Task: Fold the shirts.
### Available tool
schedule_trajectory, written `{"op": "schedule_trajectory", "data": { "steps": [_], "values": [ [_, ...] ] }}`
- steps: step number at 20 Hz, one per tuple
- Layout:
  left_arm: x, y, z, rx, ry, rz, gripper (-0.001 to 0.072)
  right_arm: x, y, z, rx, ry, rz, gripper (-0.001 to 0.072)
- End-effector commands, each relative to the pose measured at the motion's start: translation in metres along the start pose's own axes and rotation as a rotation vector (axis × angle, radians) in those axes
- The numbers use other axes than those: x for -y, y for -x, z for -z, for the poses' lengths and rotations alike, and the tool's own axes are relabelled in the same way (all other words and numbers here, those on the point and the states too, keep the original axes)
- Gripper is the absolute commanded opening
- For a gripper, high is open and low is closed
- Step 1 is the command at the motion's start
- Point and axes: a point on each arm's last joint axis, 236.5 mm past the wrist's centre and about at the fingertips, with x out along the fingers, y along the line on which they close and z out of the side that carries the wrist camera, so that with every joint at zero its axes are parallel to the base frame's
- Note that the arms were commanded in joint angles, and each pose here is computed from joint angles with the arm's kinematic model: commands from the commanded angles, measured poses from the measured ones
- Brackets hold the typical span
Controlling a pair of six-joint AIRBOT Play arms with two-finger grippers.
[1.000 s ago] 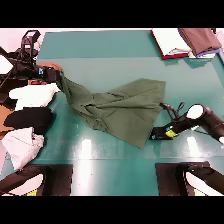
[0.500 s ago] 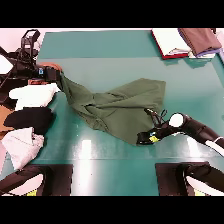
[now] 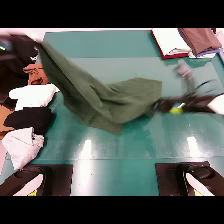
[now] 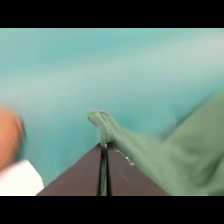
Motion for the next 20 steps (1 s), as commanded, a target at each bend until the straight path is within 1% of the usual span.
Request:
{"op": "schedule_trajectory", "data": {
  "steps": [1,3,6,9,11,13,16,18,20],
  "values": [
    [0.027,0.126,-0.104,0.353,-0.073,-0.005,0.0024,-0.013,0.138,-0.094,0.367,0.097,0.115,0.0013],
    [0.045,0.193,-0.135,0.507,-0.083,0.014,0.0023,-0.021,0.202,-0.123,0.503,0.14,0.196,0.0013],
    [0.07,0.27,-0.155,0.661,-0.096,0.059,0.0023,-0.03,0.263,-0.142,0.582,0.179,0.301,0.0014],
    [0.082,0.31,-0.167,0.75,-0.112,0.081,0.0023,-0.039,0.294,-0.154,0.586,0.222,0.362,0.0013],
    [0.082,0.308,-0.168,0.746,-0.111,0.084,0.0023,-0.045,0.303,-0.162,0.583,0.248,0.372,0.0013],
    [0.076,0.273,-0.156,0.643,-0.102,0.083,0.0023,-0.039,0.297,-0.172,0.567,0.245,0.363,0.0013],
    [0.054,0.163,-0.113,0.359,-0.053,0.082,0.0024,-0.007,0.237,-0.173,0.418,0.18,0.294,0.0012],
    [0.032,0.064,-0.054,0.103,0.026,0.079,0.0024,0.035,0.174,-0.165,0.249,0.116,0.299,0.0013],
    [0.008,-0.023,0.009,-0.089,0.083,0.055,0.0024,0.085,0.109,-0.151,0.069,0.077,0.363,0.0013]
  ]
}}
